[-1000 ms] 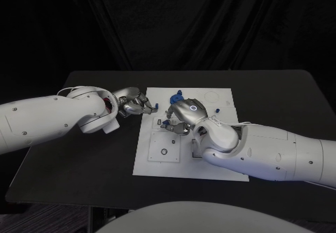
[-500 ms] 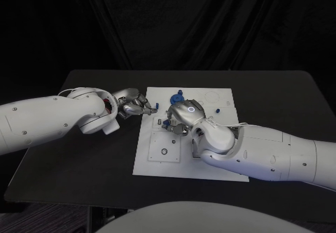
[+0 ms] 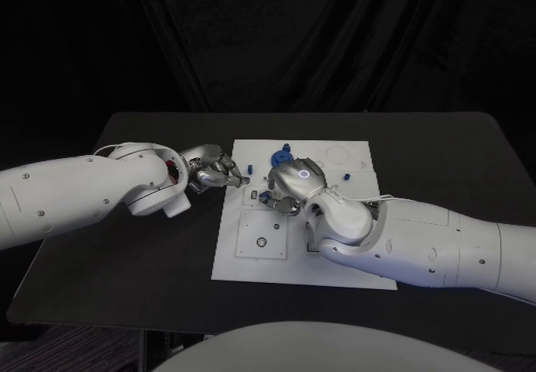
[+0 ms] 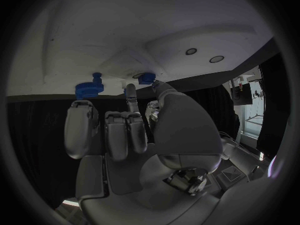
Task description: Assemble the parts on the task board
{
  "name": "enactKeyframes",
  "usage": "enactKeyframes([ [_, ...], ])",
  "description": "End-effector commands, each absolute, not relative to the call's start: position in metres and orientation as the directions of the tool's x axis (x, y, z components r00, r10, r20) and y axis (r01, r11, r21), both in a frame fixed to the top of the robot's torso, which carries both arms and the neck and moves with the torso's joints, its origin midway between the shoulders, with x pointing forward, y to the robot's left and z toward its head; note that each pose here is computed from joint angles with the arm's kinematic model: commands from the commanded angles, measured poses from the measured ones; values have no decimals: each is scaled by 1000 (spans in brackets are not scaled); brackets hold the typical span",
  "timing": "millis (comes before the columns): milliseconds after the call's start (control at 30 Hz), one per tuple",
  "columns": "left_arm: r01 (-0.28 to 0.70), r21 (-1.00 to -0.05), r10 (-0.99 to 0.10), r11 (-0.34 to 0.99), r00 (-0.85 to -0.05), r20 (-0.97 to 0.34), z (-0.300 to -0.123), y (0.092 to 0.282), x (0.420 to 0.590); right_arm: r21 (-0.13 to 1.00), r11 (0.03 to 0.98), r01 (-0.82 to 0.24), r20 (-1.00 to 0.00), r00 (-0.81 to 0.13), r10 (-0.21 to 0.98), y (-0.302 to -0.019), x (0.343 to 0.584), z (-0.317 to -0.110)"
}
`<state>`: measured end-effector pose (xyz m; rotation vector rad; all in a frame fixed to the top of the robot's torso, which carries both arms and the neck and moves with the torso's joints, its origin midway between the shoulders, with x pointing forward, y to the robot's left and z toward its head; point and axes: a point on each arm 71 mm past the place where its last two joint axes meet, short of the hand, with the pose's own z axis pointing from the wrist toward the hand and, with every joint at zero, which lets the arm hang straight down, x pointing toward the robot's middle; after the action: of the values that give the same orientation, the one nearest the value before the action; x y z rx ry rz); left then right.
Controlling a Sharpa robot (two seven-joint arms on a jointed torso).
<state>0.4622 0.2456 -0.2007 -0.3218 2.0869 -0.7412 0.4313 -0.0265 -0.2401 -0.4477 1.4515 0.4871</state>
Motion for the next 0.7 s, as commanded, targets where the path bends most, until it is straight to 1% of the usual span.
enactKeyframes([
  [33, 40, -614, -469, 788, -606, -642, -203, 244, 461, -11, 833, -553, -998, 61, 28, -26, 432, -242],
  [300, 39, -613, -468, 789, -609, -641, -203, 244, 461, 6, 831, -557, -999, 37, 32, -24, 431, -246],
  [700, 38, -611, -463, 791, -616, -637, -206, 243, 462, 58, 818, -572, -997, 4, 73, -22, 431, -248],
])
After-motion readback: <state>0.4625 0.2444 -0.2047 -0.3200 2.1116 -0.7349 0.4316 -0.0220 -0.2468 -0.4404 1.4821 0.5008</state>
